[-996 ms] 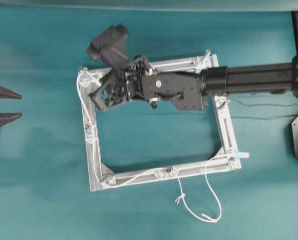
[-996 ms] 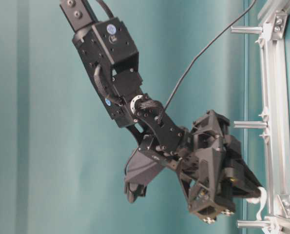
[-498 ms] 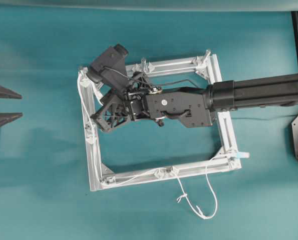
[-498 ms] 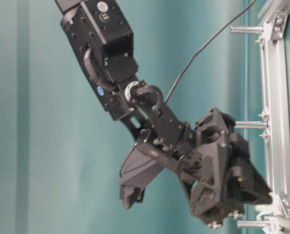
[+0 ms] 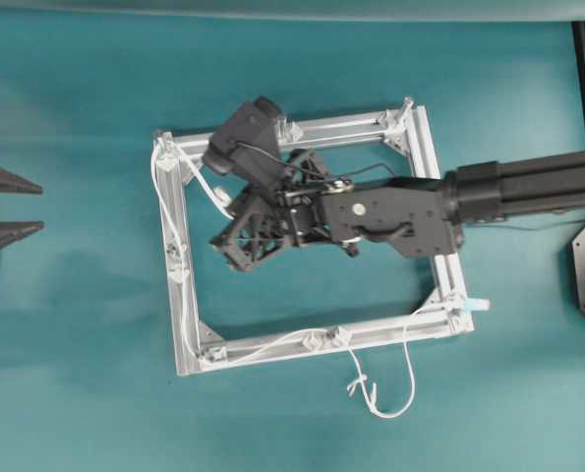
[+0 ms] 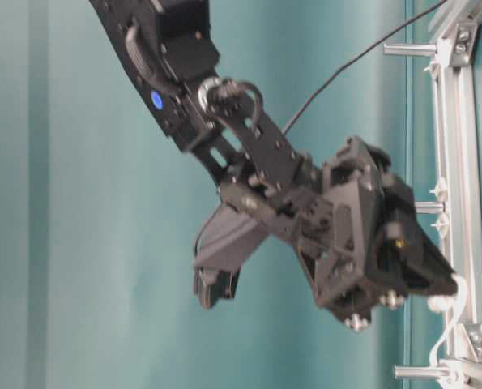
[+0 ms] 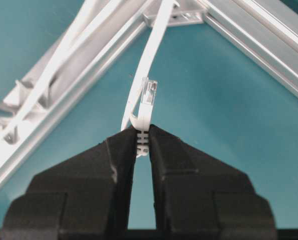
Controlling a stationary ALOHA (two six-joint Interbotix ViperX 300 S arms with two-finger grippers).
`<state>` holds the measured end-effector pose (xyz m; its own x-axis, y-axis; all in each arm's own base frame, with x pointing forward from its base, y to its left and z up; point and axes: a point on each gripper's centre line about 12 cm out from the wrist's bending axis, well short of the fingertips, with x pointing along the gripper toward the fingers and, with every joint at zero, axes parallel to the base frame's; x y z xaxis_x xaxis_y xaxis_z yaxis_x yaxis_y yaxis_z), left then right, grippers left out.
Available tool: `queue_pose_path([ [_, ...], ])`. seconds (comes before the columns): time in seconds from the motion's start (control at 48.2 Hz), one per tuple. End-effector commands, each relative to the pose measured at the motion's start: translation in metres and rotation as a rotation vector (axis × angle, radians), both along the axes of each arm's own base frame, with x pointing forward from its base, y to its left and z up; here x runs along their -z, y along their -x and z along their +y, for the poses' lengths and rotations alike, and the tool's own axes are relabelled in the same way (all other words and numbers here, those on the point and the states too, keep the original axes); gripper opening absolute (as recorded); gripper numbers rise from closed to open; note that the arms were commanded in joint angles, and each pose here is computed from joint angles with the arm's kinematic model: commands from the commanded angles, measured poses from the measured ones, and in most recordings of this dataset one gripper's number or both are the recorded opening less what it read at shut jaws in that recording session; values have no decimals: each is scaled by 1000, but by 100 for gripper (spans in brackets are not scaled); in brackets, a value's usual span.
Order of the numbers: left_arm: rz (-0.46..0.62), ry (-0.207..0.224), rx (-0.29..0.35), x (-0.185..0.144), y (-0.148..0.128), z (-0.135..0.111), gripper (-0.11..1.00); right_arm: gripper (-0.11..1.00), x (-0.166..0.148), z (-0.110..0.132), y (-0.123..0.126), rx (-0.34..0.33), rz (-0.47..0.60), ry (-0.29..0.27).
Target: Move the cable alternately left and right between 8 pins so it hooks onto each one.
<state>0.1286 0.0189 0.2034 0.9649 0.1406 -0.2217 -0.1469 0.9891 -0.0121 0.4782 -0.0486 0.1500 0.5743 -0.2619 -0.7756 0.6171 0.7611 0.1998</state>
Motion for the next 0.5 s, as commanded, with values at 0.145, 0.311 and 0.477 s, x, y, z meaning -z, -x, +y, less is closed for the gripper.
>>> queue_pose_path([
  [0.145, -8, -9, 2, -4, -1, 0, 64, 10, -22, 6, 26, -14, -24, 1],
  [0.311, -8, -9, 2, -5, -1, 0, 64, 10, -22, 7, 45, -14, -5, 2],
  [0.477, -6, -9, 2, -4, -1, 0, 64, 10, -20, 5, 64, -12, 21, 6],
])
